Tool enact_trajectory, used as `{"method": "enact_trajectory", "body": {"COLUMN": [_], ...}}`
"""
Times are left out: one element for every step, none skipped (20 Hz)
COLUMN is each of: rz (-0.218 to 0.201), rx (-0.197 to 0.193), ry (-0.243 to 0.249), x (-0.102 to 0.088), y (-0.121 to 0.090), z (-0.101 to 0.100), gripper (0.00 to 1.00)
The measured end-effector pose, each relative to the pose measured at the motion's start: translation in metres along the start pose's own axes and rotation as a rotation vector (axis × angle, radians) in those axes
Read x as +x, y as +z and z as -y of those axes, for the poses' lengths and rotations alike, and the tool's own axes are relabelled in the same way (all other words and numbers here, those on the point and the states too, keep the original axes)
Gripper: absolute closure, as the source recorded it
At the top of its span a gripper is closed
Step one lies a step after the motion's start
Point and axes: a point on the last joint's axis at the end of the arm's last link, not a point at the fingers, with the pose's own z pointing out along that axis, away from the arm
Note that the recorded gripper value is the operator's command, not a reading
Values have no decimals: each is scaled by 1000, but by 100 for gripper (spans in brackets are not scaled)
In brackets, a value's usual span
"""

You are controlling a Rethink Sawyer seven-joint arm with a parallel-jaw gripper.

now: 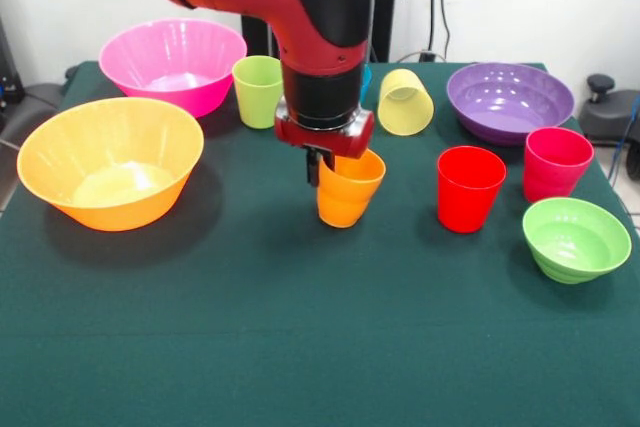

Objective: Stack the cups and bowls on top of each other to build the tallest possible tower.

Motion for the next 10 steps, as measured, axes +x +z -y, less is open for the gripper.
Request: {"method": "enact_trajectory", "body": {"rz": [-2, -4, -5, -6, -7, -7, -8, -7, -8, -8], "rx": [-7, -15, -21, -27, -37, -42, -47, -59, -63, -69], "ry": [6, 13, 19, 24, 32, 35, 38, 45, 48, 52], "x": [-1, -3, -4, -6, -8, -9, -10, -13, -14, -15], "y": [1, 1, 2, 2, 2, 2, 2, 2, 1, 2], "z": [2, 4, 6, 7, 9, 10, 11, 13, 13, 14], "gripper": [100, 100, 100, 100, 100, 100, 100, 100, 100, 100]}}
